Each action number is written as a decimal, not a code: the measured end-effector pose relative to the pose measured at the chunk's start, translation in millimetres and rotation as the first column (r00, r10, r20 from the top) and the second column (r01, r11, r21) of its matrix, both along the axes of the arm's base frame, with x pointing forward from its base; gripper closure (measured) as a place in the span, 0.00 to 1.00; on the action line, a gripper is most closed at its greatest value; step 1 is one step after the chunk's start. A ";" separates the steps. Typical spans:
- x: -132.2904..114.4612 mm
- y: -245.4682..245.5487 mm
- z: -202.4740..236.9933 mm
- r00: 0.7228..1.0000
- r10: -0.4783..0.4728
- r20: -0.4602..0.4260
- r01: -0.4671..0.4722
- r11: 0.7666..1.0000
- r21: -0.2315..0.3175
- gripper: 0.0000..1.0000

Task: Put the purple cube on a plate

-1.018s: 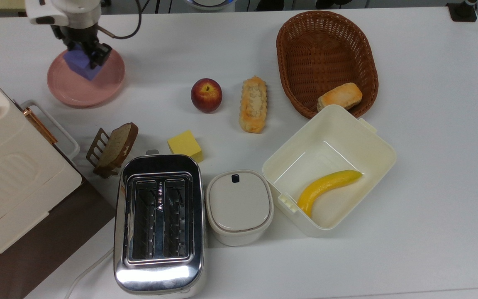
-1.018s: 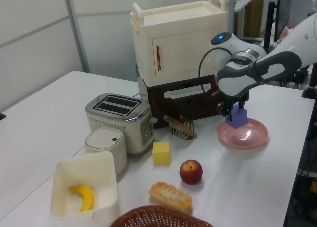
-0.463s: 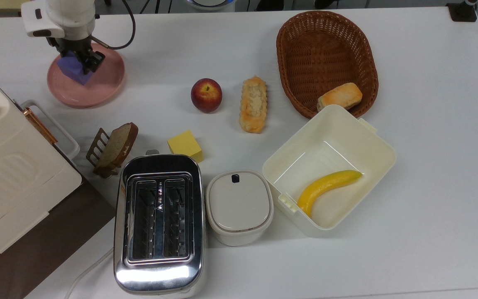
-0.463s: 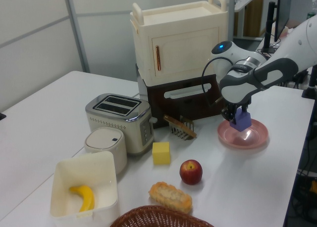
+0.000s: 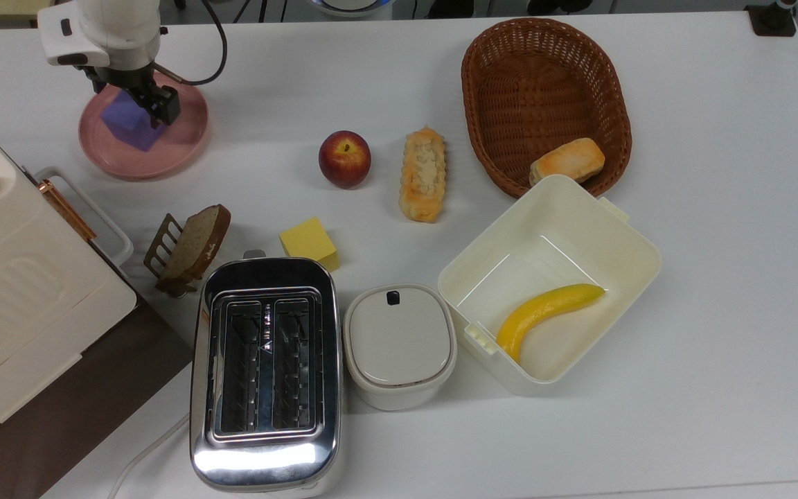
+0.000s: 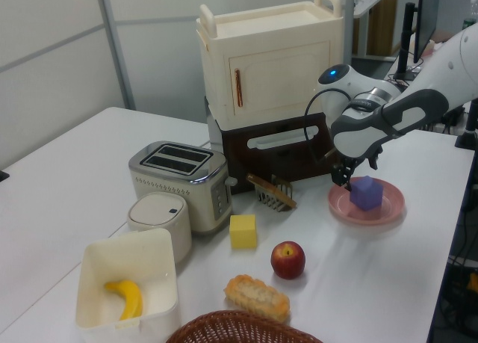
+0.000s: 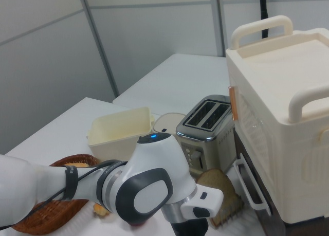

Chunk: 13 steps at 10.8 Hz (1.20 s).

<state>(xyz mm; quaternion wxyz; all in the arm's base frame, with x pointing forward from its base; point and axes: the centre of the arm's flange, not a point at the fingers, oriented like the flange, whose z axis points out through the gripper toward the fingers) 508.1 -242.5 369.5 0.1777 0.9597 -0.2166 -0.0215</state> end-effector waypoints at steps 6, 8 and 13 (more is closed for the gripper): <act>17.0 14.3 34.8 1.000 0.020 0.021 -0.020 1.000 -0.024 0.00; 37.1 63.6 102.2 1.000 0.002 0.016 -0.003 1.000 0.029 0.00; 43.2 157.7 216.1 0.993 0.108 0.039 -0.115 0.958 0.262 0.00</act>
